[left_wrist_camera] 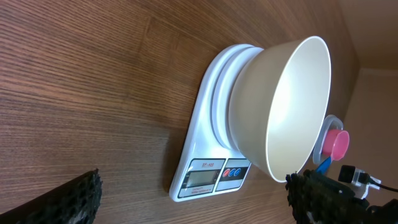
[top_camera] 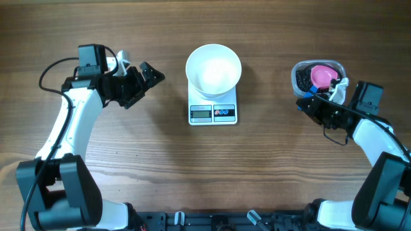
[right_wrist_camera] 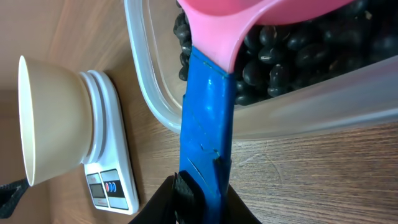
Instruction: Scoop item into bowl and weigh 150g on scale
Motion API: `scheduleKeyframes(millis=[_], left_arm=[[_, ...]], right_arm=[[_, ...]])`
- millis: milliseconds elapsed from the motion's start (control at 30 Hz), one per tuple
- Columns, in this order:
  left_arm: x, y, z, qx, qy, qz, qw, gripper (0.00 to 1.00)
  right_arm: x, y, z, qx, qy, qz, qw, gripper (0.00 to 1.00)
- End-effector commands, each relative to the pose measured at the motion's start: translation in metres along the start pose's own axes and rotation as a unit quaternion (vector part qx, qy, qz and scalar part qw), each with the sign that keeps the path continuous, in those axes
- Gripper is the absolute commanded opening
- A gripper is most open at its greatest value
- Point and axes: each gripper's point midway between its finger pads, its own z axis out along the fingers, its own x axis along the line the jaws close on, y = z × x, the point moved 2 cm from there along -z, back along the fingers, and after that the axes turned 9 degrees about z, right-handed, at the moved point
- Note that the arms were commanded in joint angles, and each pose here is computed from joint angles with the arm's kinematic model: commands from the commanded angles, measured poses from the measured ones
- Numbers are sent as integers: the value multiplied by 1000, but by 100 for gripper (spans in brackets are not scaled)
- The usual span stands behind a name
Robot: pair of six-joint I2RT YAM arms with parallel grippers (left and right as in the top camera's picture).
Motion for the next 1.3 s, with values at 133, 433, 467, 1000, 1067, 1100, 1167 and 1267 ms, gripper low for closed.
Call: scheduleKeyframes(millis=[133,433,467,1000,1067,1100,1167,1267], left_arm=[[-3,2,-5,-8,-1,15,1000,100],[-3,2,-5,-8,-1,15,1000,100],[-3,2,-5,-8,-1,15,1000,100],[-3,2,-5,-8,-1,15,1000,100],[-3,2,-5,-8,-1,15,1000,100],[-3,2,-5,-8,-1,15,1000,100],[-3,2,-5,-8,-1,15,1000,100],[-3,2,-5,-8,-1,15,1000,100]], right_arm=[[-12,-12,-6,23,-9,41,999,11],[5,-8,-29,14,-9,-4,1000,4],[10,-7,-33,13,-9,-12,1000,4],[60,35,-131,-12,-184,-63,981,4],[67,40,-144,-21,-207,-68,976,4],[70,42,-149,-25,-212,-70,974,4],[76,47,-160,-28,-225,-75,971,4],[81,47,-167,-6,-244,-88,966,4]])
